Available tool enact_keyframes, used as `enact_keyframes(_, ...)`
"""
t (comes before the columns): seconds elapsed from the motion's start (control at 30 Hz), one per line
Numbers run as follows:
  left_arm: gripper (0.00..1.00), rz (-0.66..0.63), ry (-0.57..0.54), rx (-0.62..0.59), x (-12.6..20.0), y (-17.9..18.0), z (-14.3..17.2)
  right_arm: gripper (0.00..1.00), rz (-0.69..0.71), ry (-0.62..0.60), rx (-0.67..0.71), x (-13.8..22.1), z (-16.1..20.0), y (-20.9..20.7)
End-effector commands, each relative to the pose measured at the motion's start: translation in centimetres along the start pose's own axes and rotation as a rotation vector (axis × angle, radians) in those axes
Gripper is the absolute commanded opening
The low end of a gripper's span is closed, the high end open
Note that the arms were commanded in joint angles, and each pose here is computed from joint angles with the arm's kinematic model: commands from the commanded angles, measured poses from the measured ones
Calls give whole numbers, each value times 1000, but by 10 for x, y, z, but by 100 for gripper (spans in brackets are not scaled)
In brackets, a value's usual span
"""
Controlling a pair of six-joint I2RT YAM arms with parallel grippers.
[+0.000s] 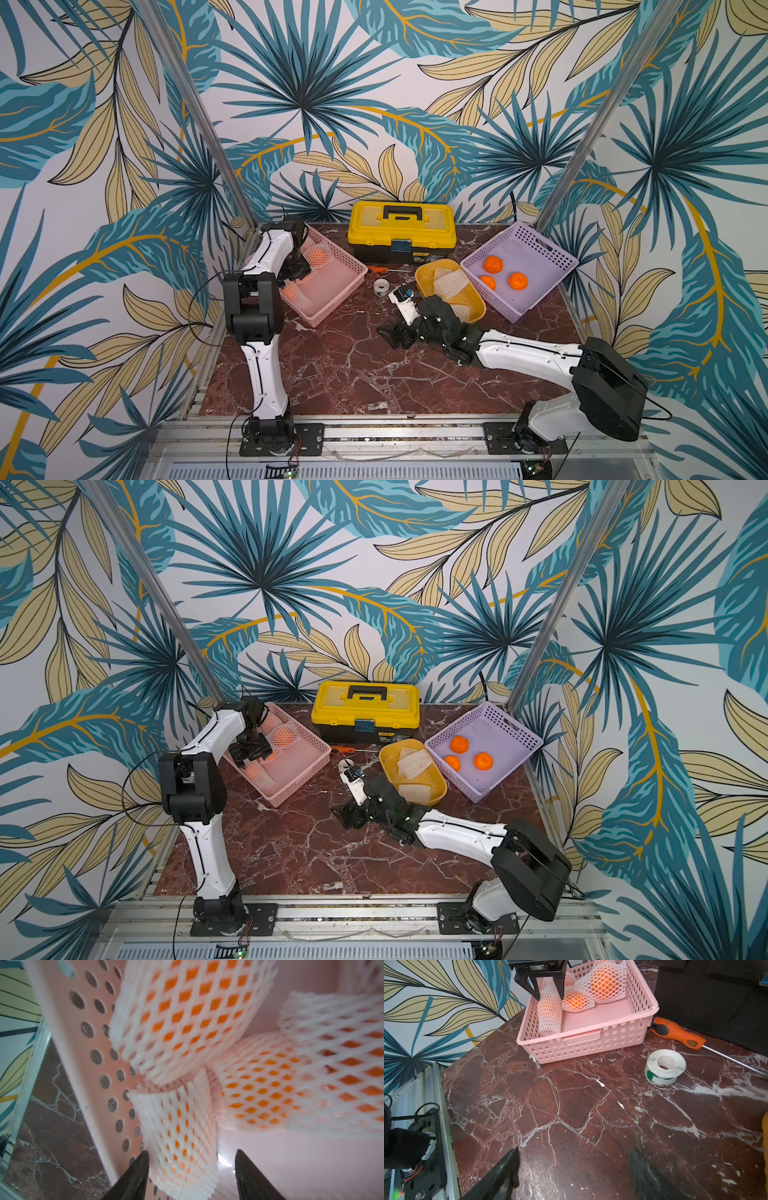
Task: Remove foam nets from oranges
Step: Pick up the orange from the basket.
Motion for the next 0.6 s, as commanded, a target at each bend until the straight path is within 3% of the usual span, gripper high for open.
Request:
enact_keyframes(0.0,64,-37,-12,-21,1,4,-4,83,11,20,15,-5,1,2)
enact_keyframes(0.3,55,-51,37,-31,-18,-1,-2,83,26,42,19,-10,4,1)
enact_keyframes(0.57,64,-40,84,-12,-30,-5,3,82,42,61,23,-13,6,0)
Point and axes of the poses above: each gripper's point midway between its finger pads, its own x axis back along the fingers, its own y axis along the line the jaws close on, z = x × y, the point moved 7 cm from there along x, back along the fingers, and after that the axes turned 3 degrees about -x, right-handed, at the moved point
